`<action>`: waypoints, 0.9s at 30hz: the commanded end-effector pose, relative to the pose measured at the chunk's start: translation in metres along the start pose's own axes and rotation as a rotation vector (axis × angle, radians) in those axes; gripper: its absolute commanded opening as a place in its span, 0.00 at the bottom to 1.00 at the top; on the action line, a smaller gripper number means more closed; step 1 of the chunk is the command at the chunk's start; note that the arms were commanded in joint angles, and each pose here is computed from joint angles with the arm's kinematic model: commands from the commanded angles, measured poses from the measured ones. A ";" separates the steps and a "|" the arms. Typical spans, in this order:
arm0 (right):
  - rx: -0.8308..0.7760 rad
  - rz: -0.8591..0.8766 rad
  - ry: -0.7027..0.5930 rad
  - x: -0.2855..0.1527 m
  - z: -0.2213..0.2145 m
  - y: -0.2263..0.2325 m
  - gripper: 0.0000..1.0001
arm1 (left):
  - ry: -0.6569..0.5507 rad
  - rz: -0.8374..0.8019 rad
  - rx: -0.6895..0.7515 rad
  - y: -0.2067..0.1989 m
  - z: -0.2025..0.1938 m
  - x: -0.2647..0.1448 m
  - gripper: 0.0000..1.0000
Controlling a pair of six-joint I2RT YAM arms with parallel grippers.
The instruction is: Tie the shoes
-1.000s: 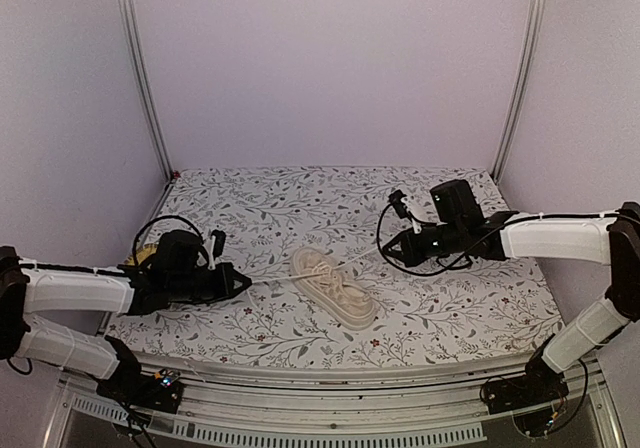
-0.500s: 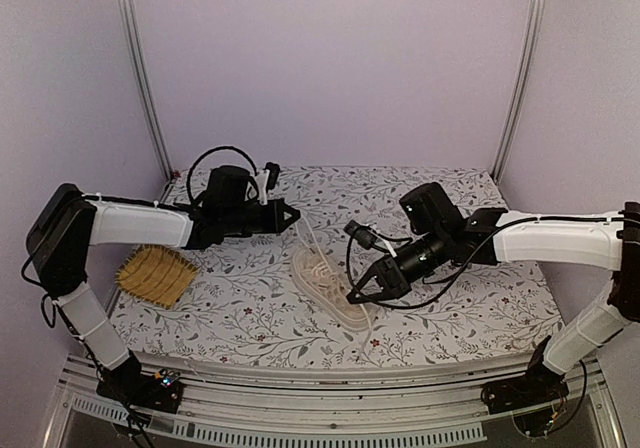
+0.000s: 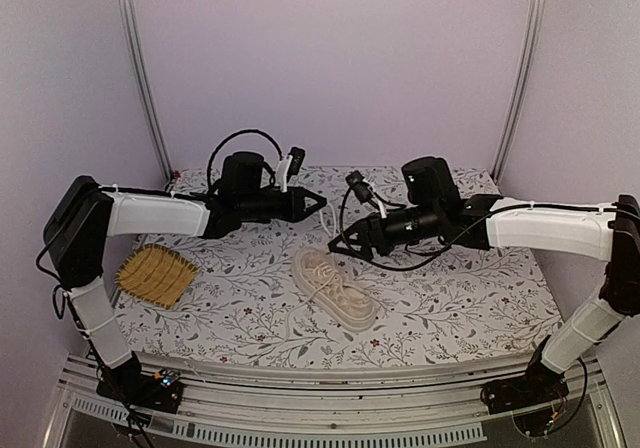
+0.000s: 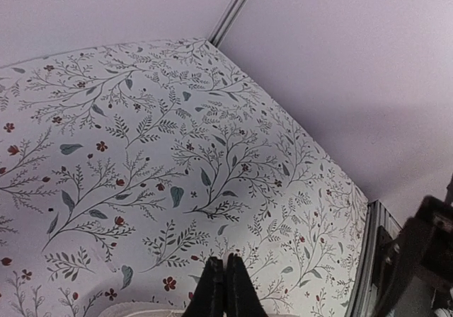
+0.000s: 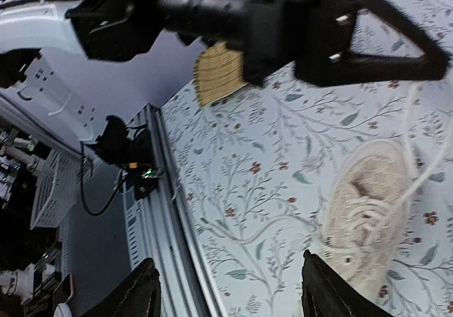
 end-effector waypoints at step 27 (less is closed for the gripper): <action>-0.129 -0.272 -0.149 0.001 0.017 -0.105 0.02 | 0.172 0.019 0.018 -0.008 -0.095 -0.021 0.56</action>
Point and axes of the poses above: each gripper's point midway between its finger pads, its own x axis out along the fingers, its own y axis along the line the jaws close on, z = x × y, the point moved 7 cm from there along -x, back along the fingers, and after that the axes turned 6 degrees about -x, right-handed, at the moved point
